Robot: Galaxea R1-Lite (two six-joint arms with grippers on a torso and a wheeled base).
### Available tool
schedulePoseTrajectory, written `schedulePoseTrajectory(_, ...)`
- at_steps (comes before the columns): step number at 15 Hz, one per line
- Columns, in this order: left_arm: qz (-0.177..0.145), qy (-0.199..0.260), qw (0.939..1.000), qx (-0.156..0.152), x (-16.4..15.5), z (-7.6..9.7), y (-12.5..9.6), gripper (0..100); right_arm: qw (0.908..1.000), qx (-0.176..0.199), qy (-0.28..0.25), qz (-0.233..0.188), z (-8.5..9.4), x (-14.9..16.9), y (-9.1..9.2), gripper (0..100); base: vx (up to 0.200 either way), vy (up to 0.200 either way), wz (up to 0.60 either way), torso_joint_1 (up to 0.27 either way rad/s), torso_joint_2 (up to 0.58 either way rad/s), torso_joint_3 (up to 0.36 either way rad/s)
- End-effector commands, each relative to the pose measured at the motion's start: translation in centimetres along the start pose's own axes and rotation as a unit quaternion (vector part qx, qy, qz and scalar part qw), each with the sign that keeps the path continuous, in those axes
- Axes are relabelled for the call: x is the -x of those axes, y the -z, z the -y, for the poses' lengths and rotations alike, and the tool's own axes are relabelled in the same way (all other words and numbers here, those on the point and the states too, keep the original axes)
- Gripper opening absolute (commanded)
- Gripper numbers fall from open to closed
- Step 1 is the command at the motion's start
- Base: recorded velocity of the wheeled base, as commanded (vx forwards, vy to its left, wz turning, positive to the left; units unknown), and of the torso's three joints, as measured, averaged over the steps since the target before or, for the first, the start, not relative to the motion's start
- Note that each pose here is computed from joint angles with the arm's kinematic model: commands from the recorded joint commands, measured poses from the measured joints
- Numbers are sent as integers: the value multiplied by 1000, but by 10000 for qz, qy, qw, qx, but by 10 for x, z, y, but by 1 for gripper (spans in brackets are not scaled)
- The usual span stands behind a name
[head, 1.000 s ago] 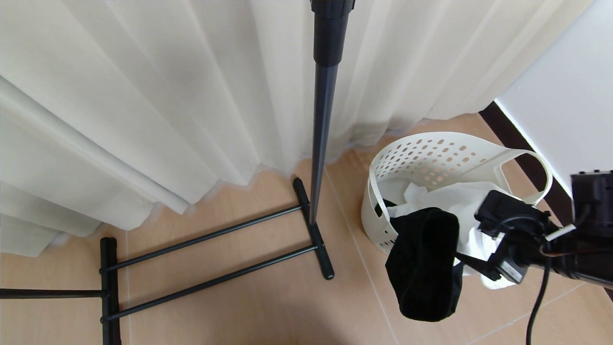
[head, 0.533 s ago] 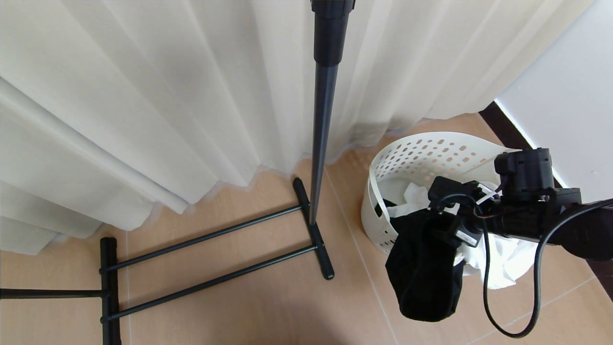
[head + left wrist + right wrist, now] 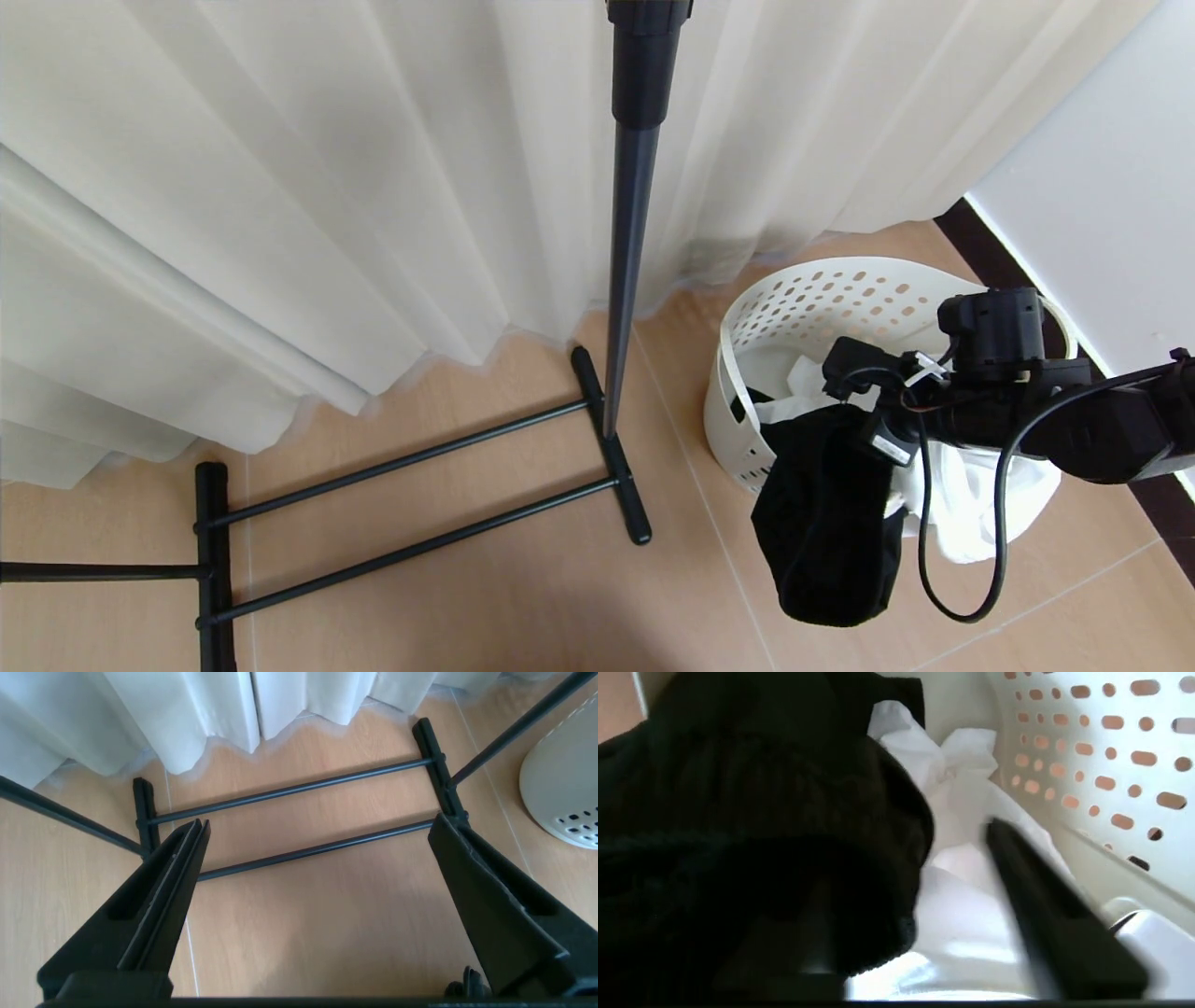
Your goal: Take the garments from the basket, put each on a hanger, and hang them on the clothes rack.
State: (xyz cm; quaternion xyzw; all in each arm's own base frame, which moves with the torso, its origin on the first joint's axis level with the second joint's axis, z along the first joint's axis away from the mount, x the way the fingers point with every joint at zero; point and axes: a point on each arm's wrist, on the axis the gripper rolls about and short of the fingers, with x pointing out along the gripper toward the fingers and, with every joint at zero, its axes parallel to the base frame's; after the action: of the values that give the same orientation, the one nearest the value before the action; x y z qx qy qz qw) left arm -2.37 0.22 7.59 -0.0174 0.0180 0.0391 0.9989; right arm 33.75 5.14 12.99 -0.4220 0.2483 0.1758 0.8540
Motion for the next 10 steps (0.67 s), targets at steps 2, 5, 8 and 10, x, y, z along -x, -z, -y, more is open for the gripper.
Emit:
schedulePoseTrajectory(2, 3, -3, 10000, 1, 0, 0, 0, 100, 9999, -128, -70, 52, -2, 5, 3, 0, 0, 0, 0, 0, 0, 0)
schedulePoseTrajectory(5, 4, -10, 10000, 9, 0, 0, 0, 100, 9951, -838, -299, 429, -8, 43, 7, 0, 0, 0, 0, 0, 0, 0)
schedulePoseTrajectory(8, 4, -10, 10000, 17, 0, 0, 0, 100, 9877, -1306, -212, 837, -17, 102, 14, 0, 0, 0, 0, 0, 0, 0)
schedulePoseTrajectory(10, -4, -11, 10000, 8, 0, 0, 0, 100, 9835, -1459, -53, 1067, -21, 132, 17, 0, 0, 0, 0, 0, 0, 0)
